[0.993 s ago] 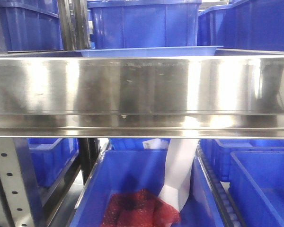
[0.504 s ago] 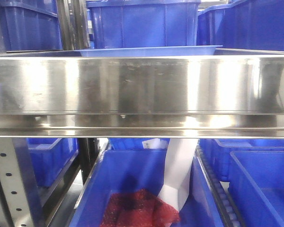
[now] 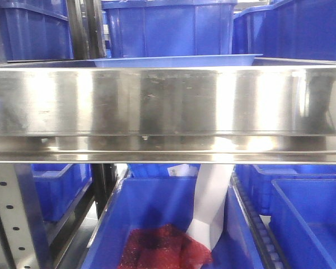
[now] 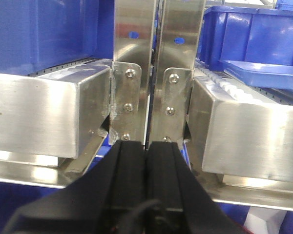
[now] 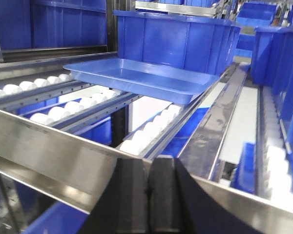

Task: Grab blue tray and place on right shelf

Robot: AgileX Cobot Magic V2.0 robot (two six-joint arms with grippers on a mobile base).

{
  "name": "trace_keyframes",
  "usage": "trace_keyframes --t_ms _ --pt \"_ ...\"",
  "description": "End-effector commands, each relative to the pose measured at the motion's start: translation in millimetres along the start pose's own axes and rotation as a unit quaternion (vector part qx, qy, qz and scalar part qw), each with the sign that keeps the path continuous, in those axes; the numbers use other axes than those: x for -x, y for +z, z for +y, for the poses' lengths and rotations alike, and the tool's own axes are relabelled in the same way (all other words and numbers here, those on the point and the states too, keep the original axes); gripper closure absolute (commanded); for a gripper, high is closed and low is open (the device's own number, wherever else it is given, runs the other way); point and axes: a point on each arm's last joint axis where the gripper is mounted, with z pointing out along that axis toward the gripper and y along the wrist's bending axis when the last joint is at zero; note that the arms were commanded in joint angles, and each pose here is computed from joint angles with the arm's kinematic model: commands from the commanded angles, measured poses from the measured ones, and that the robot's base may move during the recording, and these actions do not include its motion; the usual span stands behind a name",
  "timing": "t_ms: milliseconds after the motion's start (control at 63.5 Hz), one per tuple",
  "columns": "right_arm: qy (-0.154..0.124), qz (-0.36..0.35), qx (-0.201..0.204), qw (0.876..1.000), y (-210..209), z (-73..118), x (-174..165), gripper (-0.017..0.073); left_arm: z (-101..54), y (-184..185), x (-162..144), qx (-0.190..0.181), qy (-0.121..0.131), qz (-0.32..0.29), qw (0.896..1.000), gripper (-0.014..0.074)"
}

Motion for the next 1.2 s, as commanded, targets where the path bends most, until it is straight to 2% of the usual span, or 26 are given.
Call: trace_keyframes --t_ms 0,142,268,362,520,1182 --pt "-0.006 -0.041 -0.016 0.999 -0.7 -1.4 14.0 0.0505 0.8 0.1 -1.2 0.002 -0.002 -0.038 0.999 0.0642" --pt "-0.009 -0.042 -0.102 0.994 -2.1 -13.4 -2.4 0.0505 0.8 0.1 -1.2 0.002 -0.002 -0.038 0.999 0.0642" --pt "0.022 -0.058 -0.166 0.984 -8.2 -21.2 -26.1 0.0505 0.8 0.1 -1.2 0.002 -0.002 -0.038 0.999 0.0642" --pt "0.03 -0.065 -0.193 0.979 -11.7 -23.9 -45.4 0.0505 0.8 0.1 -1.2 0.002 -0.002 -0.038 0.999 0.0642" --pt "0.031 -0.065 -0.202 0.977 -14.7 -24.2 -67.3 0.0505 0.8 0.1 -1.2 0.002 -0.002 -0.038 0.999 0.0642" --pt "0.03 -0.069 -0.202 0.976 -14.8 -24.3 -66.2 0.0505 0.8 0.1 -1.4 0.001 -0.002 -0.037 0.999 0.0642"
